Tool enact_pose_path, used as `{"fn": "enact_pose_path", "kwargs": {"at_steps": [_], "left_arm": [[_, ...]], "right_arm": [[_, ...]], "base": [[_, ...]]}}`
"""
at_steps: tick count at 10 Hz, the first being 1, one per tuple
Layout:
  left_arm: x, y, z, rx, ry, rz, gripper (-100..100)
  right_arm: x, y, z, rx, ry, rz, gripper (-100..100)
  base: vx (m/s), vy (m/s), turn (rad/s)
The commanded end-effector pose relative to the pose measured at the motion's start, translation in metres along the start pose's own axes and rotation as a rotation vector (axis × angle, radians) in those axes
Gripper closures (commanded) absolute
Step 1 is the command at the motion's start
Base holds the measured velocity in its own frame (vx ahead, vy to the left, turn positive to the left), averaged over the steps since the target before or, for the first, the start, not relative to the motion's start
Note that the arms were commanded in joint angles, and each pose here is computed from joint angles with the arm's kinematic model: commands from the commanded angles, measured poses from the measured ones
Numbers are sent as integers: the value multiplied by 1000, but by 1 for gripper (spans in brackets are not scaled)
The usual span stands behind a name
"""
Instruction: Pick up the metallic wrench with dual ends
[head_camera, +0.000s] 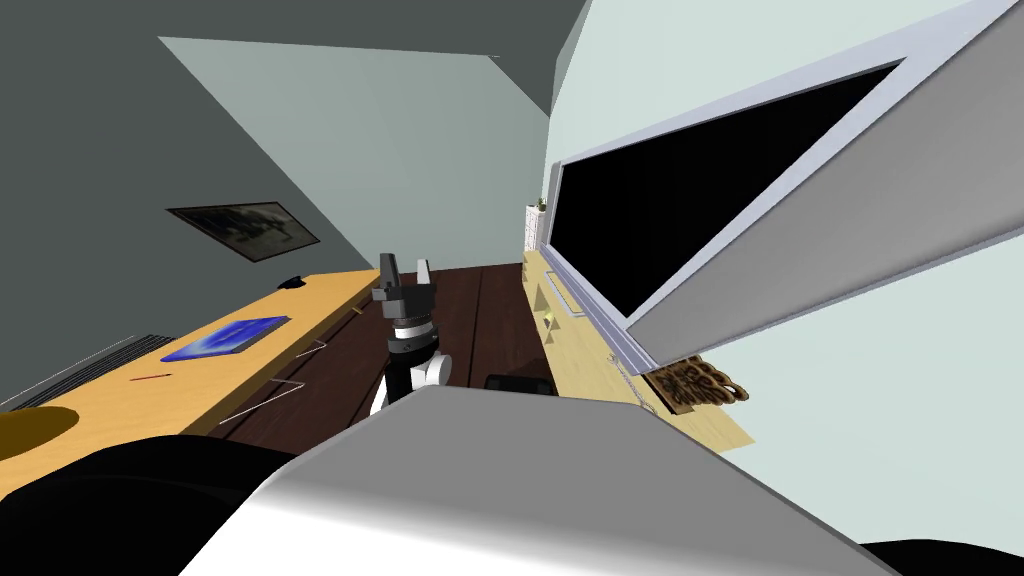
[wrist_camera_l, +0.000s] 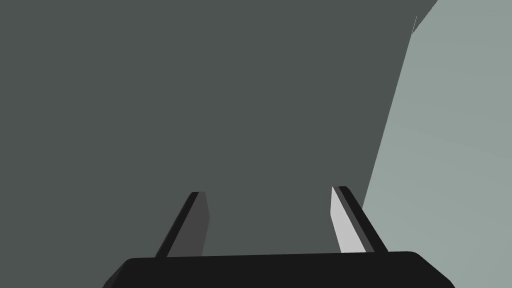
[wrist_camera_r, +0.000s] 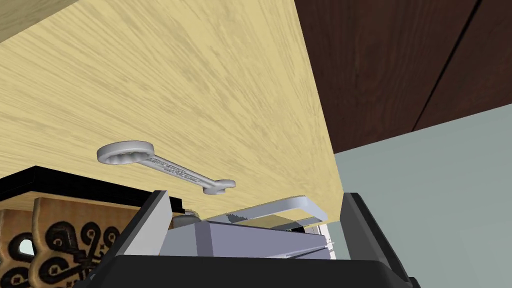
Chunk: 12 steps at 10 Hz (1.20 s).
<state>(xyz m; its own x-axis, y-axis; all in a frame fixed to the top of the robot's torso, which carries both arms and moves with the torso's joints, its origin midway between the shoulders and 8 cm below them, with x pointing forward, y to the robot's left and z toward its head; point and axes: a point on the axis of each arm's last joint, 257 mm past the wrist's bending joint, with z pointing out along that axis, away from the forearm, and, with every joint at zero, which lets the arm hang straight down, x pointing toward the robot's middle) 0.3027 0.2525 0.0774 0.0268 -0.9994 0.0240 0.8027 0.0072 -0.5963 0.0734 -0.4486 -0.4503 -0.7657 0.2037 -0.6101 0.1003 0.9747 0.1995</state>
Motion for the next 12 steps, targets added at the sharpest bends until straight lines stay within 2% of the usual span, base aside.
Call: {"fn": "enact_pose_path", "kwargs": {"at_steps": [1, 3, 4, 5, 6, 7, 9, 10, 12], "left_arm": [[0, 0, 0, 0, 0, 0, 0], [0, 0, 0, 0, 0, 0, 0], [0, 0, 0, 0, 0, 0, 0], [0, 0, 0, 0, 0, 0, 0], [0, 0, 0, 0, 0, 0, 0], [0, 0, 0, 0, 0, 0, 0], [0, 0, 0, 0, 0, 0, 0], [0, 0, 0, 0, 0, 0, 0], [0, 0, 0, 0, 0, 0, 0]], "right_arm": [[19, -15, -6, 28, 42, -14, -100], [66, -39, -25, 84, 164, -62, -100], [69, -43, -27, 92, 171, -61, -100], [89, -51, -36, 110, 224, -84, -100], [93, -56, -39, 120, 232, -82, -100], [114, -67, -51, 145, 290, -103, -100], [152, -83, -73, 181, 393, -141, -100], [153, -84, -75, 185, 396, -141, -100], [185, -96, -96, 213, 486, -173, -100]], "base": [[154, 5, 60], [211, 5, 145], [189, -17, 67], [173, -38, 112], [134, -22, 60], [134, 6, 101], [272, 12, 160], [223, -51, 34], [179, -51, 107]]}}
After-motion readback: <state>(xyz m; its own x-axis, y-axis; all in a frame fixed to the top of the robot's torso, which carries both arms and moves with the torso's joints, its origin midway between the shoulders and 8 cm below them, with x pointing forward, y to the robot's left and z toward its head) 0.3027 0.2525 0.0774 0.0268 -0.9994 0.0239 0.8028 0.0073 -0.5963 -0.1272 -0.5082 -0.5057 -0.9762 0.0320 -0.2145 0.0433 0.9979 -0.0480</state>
